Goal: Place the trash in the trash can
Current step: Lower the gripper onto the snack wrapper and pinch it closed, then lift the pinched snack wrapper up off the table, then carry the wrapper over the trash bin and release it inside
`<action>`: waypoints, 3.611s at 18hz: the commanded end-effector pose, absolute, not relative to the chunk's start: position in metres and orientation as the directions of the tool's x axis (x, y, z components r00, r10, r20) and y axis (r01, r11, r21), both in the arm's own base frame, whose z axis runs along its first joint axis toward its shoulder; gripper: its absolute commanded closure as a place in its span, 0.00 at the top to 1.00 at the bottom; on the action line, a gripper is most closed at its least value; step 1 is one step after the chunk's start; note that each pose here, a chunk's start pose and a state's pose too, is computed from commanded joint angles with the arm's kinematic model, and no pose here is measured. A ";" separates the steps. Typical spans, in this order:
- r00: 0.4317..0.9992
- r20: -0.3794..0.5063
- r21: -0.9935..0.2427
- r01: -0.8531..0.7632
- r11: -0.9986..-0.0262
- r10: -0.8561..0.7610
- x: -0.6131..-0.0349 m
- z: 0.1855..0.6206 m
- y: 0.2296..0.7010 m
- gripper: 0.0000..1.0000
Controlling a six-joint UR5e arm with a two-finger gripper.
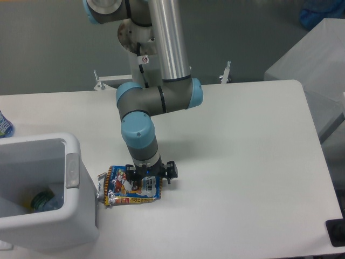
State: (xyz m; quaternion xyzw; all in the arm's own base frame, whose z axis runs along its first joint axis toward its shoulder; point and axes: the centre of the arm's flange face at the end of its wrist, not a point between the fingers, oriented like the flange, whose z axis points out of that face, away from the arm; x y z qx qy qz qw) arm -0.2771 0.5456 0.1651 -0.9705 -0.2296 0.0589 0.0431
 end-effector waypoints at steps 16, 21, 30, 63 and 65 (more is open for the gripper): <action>0.887 -0.098 -0.121 0.440 -0.890 0.452 -0.277 0.173 0.546 0.28; 0.886 -0.094 -0.151 0.437 -0.887 0.453 -0.279 0.189 0.546 0.05; 0.863 0.007 -0.425 0.460 -0.780 0.506 -0.321 0.333 0.549 0.01; 0.991 -0.117 -0.700 -0.128 -0.702 -0.064 -0.101 0.523 0.584 0.02; 0.985 -0.138 -0.677 -0.169 -0.717 -0.103 -0.099 0.508 0.583 0.02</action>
